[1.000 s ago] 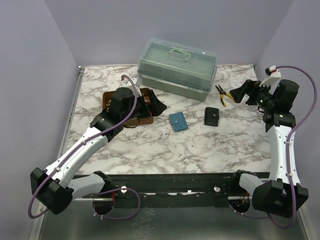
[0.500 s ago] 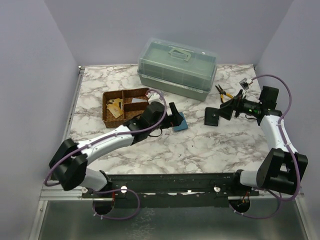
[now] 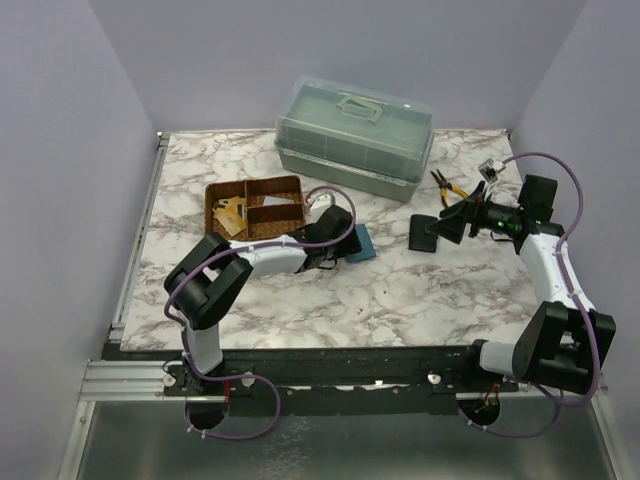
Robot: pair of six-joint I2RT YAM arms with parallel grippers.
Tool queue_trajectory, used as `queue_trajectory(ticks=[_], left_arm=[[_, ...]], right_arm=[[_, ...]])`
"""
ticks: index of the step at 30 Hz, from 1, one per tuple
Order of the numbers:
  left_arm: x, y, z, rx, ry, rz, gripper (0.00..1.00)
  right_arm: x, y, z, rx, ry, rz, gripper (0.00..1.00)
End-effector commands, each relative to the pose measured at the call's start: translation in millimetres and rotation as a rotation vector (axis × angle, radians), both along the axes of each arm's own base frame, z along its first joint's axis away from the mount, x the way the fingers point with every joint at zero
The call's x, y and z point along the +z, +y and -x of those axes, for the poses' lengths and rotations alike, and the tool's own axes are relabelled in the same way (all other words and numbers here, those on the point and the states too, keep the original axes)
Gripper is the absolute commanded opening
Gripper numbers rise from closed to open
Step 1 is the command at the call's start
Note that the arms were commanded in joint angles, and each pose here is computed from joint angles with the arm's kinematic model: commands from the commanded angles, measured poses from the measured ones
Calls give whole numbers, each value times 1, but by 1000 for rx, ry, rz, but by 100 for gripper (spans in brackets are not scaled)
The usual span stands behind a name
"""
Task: Take the credit cards out of the card holder
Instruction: Open the card holder at the center of the board.
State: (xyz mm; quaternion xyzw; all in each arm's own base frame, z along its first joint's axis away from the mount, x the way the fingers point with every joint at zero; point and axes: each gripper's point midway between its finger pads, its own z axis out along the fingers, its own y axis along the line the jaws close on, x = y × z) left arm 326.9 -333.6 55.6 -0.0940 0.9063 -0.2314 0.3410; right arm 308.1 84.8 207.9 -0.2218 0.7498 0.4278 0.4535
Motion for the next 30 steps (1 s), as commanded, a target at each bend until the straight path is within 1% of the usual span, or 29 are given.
queue_trajectory(ticks=[1, 4, 6, 8, 15, 18, 24, 28, 29, 30], left_arm=[[3, 0, -22, 40, 18, 61, 74], [-1, -5, -25, 56, 48, 74, 69], [-10, -4, -23, 77, 97, 49, 67], [-14, -2, -22, 100, 116, 41, 67], [-8, 0, -26, 103, 97, 39, 66], [-11, -3, -30, 93, 100, 31, 60], [-16, -1, -33, 113, 115, 27, 58], [-11, 5, -42, 128, 106, 29, 57], [-11, 6, -45, 128, 103, 23, 54], [-14, 8, -47, 123, 107, 16, 48]], right_arm=[[0, 0, 2, -7, 3, -1, 100], [2, 1, 2, -4, -1, -4, 100], [1, 0, 2, -8, 0, -2, 100], [-1, 0, 2, -14, 2, 2, 100], [-4, 1, 3, -3, 18, -18, 100], [-6, 2, 3, 3, 31, -27, 100], [-7, 3, 5, 9, 31, -34, 100], [-6, 5, 7, 19, 32, -47, 100], [-5, 5, 8, 22, 34, -51, 100], [-5, 6, 8, 25, 35, -54, 100]])
